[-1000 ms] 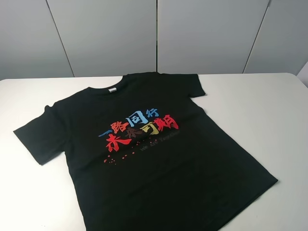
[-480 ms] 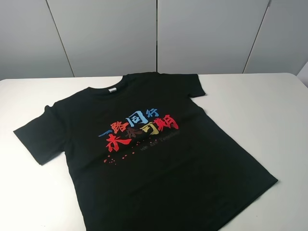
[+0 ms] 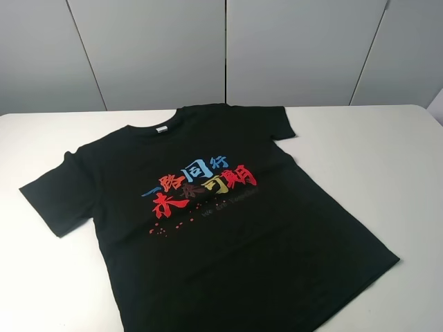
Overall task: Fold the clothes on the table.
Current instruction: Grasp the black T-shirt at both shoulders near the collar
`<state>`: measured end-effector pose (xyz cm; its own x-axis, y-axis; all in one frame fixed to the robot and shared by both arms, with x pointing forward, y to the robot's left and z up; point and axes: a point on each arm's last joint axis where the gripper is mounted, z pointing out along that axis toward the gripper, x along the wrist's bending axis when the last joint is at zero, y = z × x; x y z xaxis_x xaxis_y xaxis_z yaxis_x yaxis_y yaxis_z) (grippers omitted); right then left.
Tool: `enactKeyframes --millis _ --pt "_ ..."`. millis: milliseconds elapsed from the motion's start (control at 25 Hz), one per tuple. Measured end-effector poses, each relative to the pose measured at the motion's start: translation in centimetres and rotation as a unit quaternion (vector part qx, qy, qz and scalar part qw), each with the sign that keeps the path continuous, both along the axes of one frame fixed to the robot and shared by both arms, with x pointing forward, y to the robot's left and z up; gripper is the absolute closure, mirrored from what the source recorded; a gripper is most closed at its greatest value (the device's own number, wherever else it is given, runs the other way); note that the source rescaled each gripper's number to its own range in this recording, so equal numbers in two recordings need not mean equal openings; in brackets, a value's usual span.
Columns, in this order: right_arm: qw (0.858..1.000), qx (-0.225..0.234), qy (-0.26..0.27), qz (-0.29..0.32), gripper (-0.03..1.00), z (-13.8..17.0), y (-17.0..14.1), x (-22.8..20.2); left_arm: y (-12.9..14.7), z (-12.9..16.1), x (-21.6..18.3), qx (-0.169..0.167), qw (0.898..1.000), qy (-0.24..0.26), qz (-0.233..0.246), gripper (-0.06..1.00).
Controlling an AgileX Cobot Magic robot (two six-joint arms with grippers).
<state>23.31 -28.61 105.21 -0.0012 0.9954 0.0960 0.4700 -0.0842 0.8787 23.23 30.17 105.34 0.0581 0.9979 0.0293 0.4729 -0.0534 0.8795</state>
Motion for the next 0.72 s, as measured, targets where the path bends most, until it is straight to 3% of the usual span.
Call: enactKeyframes --millis 280,520,720 --pt "0.999 0.011 -0.053 -0.001 -0.01 2.0 0.1 -0.2 -0.6 1.8 2.4 -0.007 0.999 0.03 -0.028 0.08" --pt "0.998 0.006 0.05 0.026 -0.01 4.3 -0.1 5.1 -1.7 4.1 6.7 0.003 0.993 0.074 -0.094 0.08" --pt "0.994 -0.028 0.064 0.083 -0.01 6.9 -0.2 11.6 -2.4 5.7 12.3 0.028 0.98 0.13 -0.146 0.08"
